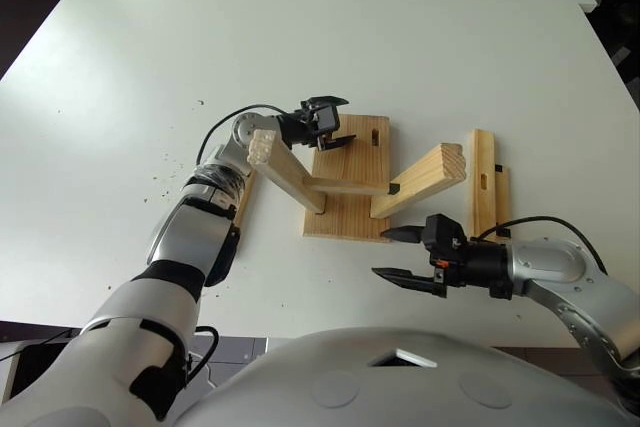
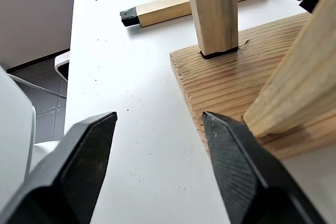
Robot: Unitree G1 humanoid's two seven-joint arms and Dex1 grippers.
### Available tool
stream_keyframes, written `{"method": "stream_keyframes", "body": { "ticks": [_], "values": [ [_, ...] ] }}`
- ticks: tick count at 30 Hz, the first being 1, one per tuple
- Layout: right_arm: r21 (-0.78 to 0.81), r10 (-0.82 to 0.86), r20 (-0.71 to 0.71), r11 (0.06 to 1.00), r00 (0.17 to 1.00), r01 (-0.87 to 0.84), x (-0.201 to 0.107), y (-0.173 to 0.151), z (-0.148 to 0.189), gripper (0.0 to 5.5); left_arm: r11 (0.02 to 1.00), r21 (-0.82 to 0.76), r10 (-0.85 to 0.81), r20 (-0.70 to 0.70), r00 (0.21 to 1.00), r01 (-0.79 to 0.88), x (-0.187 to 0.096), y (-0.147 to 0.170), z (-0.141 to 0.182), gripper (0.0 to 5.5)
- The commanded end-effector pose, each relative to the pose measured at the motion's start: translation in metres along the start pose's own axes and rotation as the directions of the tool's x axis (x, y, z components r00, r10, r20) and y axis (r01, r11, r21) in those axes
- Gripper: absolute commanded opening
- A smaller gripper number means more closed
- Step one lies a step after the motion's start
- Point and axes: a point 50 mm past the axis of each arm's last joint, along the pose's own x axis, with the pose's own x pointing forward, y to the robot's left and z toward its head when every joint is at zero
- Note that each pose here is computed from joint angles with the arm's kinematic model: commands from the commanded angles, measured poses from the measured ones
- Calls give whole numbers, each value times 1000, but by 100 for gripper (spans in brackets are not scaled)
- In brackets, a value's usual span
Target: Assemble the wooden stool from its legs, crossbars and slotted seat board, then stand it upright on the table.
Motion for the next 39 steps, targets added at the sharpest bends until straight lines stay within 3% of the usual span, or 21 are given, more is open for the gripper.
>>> {"method": "stream_keyframes", "body": {
  "ticks": [1, 5, 11, 19, 27, 32, 39],
  "values": [
    [3, 0, -64, 1000, 998, 0, 8, -4, -9, 300, 998, -57, -44, -79, 996, 40, -8, -15, -19, 353],
    [-53, -93, -194, 995, 976, 84, 17, -19, -31, 300, 993, -50, -114, -99, 989, 109, -16, -27, -27, 353],
    [-122, -266, -233, 962, 935, 244, 18, -42, -42, 300, 987, -93, -141, -147, 979, 128, -42, -34, -45, 353],
    [3, -608, 4, 794, 794, 608, 9, -87, -10, 300, 981, -134, -158, -125, 979, 141, -59, -41, -48, 353],
    [134, -753, 119, 658, 647, 741, 29, -107, 9, 300, 966, -150, -219, -38, 975, 211, -54, -48, -27, 353],
    [142, -826, 133, 564, 549, 814, 7, -113, 8, 300, 955, -152, -265, -60, 962, 254, -64, -49, -21, 353],
    [21, -778, 93, 626, 622, 780, -28, -79, 2, 300, 947, -198, -271, -67, 960, 254, -78, -49, -8, 353]
  ]
}}
